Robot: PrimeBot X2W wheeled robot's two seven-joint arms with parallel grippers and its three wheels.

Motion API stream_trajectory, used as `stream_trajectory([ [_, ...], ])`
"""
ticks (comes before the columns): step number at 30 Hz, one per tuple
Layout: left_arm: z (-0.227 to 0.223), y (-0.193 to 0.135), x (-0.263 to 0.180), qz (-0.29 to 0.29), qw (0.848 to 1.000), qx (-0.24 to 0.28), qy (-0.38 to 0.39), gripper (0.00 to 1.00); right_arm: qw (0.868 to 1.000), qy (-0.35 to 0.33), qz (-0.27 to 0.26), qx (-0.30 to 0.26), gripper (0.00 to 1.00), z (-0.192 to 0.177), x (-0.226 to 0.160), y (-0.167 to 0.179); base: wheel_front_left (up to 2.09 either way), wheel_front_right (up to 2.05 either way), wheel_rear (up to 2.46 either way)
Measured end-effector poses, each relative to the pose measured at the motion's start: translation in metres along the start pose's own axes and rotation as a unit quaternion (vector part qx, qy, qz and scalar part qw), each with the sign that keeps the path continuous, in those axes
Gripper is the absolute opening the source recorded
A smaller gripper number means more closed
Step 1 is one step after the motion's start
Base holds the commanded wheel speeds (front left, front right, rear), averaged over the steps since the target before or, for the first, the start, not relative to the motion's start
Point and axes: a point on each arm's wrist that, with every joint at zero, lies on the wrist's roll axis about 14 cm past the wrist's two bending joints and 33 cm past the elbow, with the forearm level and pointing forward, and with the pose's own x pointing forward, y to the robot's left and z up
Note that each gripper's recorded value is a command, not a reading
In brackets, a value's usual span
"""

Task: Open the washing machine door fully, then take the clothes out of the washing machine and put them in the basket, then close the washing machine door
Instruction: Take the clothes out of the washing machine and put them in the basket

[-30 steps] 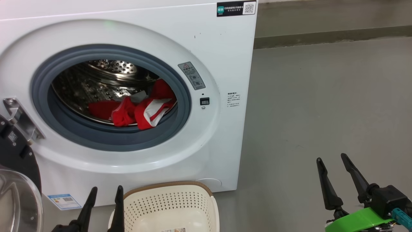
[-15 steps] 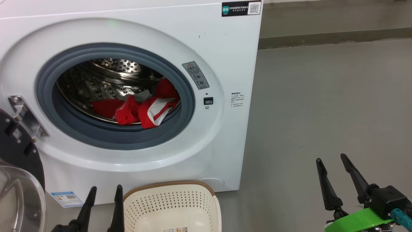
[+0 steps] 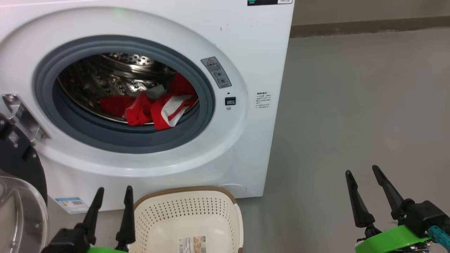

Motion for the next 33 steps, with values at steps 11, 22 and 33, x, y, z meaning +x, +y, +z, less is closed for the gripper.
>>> stream_trajectory([
  [11,0.0,0.005,0.043,0.003,1.0,0.011,0.0,1.0,1.0,0.01,0.009,0.008,1.0,-0.01,0.025,0.002,0.0,0.0,0.0],
  [22,0.003,-0.002,0.115,-0.003,1.0,-0.003,-0.01,1.0,1.0,0.014,0.018,0.012,1.0,-0.022,0.063,0.002,0.0,0.0,0.0],
  [33,-0.02,-0.002,0.176,0.001,1.0,-0.009,0.015,1.0,0.999,0.04,0.011,0.011,1.0,-0.049,0.082,-0.008,0.0,0.0,0.0],
])
